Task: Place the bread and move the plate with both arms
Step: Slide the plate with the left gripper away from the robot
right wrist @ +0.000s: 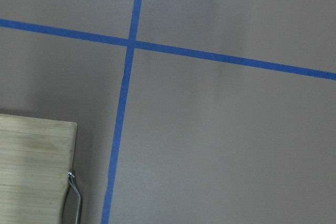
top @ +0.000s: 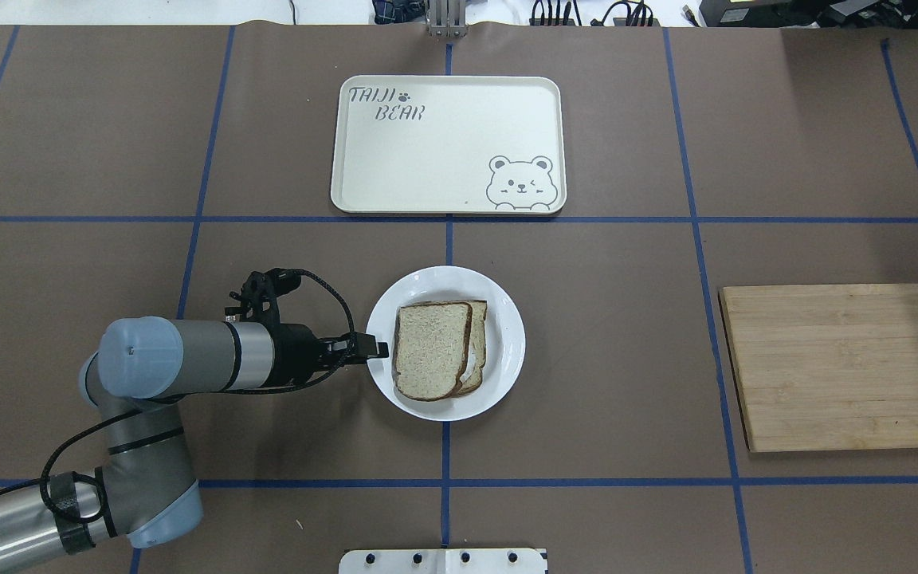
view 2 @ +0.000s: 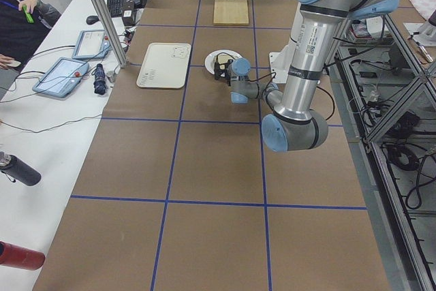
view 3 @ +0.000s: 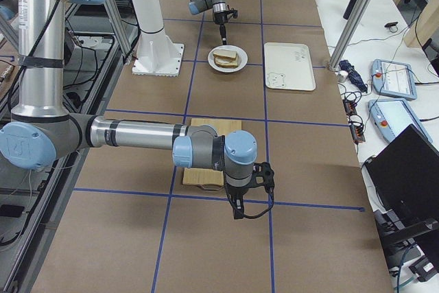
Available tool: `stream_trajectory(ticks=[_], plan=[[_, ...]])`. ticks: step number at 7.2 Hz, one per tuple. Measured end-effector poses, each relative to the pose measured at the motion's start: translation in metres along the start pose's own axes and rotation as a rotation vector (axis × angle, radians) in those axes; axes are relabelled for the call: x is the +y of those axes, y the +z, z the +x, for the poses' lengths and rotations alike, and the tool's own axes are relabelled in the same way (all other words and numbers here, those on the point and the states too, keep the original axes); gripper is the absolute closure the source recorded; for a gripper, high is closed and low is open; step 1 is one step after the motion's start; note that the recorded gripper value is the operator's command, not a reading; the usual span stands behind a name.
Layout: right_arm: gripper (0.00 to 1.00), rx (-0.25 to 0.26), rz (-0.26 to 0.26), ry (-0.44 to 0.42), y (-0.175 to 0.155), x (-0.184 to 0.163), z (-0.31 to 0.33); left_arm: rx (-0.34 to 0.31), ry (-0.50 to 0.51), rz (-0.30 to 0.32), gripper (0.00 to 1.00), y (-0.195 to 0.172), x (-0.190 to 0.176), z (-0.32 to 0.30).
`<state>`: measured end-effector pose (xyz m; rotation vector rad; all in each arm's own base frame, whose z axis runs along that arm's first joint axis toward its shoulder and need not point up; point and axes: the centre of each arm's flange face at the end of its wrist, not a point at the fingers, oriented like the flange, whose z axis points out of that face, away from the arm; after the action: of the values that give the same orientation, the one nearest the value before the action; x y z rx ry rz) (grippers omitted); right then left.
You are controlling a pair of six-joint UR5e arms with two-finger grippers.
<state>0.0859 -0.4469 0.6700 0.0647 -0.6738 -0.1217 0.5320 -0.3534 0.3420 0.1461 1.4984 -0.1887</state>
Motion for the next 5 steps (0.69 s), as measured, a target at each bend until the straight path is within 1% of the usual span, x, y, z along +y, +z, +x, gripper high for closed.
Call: stream_trajectory(ticks=[1,2,3,5], plan=[[0.0,0.0,0.0,0.001,-0.0001,-0.0003,0.0,0.006,-0.004,-0.002,0.67,0.0055,0.0004,0.0017],[0.0,0.0,0.0,0.004,-0.0002,-0.0006,-0.0001,0.017,-0.005,-0.003,0.83,0.0096,0.0002,0.0003],[0.0,0.0,0.001,0.009,-0.0006,-0.0013,-0.0003,0.025,-0.006,-0.004,1.0,0.0121,0.0,-0.0013],[0.0,0.0,0.003,0.013,-0.0014,-0.0035,-0.0008,0.054,-0.018,-0.005,1.0,0.0117,0.0002,0.002]])
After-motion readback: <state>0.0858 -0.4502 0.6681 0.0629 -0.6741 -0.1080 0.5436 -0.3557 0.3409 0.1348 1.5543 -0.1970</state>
